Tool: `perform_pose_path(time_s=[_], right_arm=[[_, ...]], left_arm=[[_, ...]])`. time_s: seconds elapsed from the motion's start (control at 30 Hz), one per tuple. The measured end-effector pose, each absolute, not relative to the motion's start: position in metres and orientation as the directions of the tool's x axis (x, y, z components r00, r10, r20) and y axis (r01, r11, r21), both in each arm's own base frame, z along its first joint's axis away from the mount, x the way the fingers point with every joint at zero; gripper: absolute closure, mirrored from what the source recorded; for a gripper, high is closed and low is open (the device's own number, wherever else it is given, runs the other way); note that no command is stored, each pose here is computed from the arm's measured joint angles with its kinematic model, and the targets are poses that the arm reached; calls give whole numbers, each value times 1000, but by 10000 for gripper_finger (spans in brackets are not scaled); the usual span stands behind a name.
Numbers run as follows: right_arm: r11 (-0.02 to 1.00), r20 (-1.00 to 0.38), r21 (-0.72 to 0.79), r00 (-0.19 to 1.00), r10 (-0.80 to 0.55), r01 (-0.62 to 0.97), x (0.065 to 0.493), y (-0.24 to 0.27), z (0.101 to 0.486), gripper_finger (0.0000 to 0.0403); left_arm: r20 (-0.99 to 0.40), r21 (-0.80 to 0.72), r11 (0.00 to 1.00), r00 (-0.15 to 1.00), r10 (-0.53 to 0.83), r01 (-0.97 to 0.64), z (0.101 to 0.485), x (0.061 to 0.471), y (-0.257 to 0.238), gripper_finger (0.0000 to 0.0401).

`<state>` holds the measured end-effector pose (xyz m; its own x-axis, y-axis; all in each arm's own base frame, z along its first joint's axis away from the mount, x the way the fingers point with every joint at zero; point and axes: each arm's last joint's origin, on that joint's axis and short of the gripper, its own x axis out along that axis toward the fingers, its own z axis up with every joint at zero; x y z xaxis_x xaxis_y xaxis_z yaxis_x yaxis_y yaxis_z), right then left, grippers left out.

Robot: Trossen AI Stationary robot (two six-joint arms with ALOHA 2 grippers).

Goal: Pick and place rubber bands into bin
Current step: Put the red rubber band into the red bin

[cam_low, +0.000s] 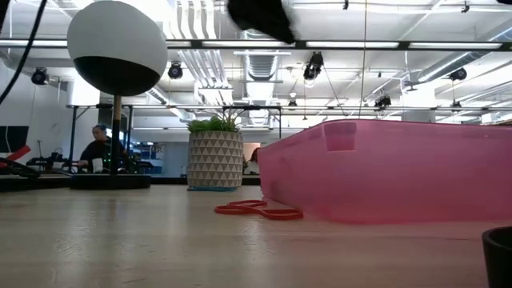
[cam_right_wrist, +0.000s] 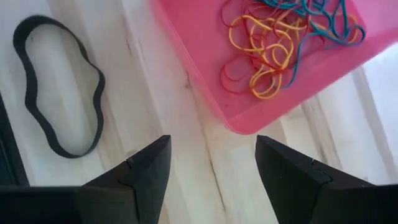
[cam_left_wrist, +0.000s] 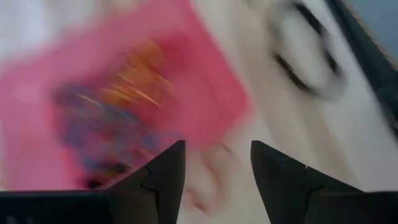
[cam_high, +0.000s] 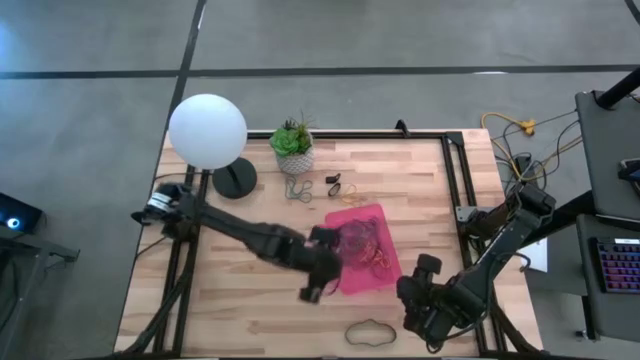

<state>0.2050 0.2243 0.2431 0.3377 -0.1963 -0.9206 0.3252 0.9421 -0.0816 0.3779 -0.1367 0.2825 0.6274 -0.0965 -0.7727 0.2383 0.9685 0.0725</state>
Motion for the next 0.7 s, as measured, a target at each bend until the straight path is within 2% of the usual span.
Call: perform_pose_path(time_s=[0.13, 0.23, 0.47, 0.7], right_arm=[[951, -919, -103, 338, -204, 293, 206, 223, 243, 183], [950, -915, -112, 342, -213, 292, 206, 222, 242, 183], [945, -915, -108, 342, -216, 309, 207, 221, 242, 183], [936, -927, -78, 321, -195, 344, 206, 222, 242, 183]], left_arm=[[-807, 25, 932, 557, -194, 361, 256, 361, -166, 235], [-786, 38, 916, 579, -219, 399, 228, 359, -178, 235], [-802, 37, 972, 587, -110, 233, 192, 370, -151, 235], [-823, 6, 978, 556, -115, 211, 182, 378, -126, 235]])
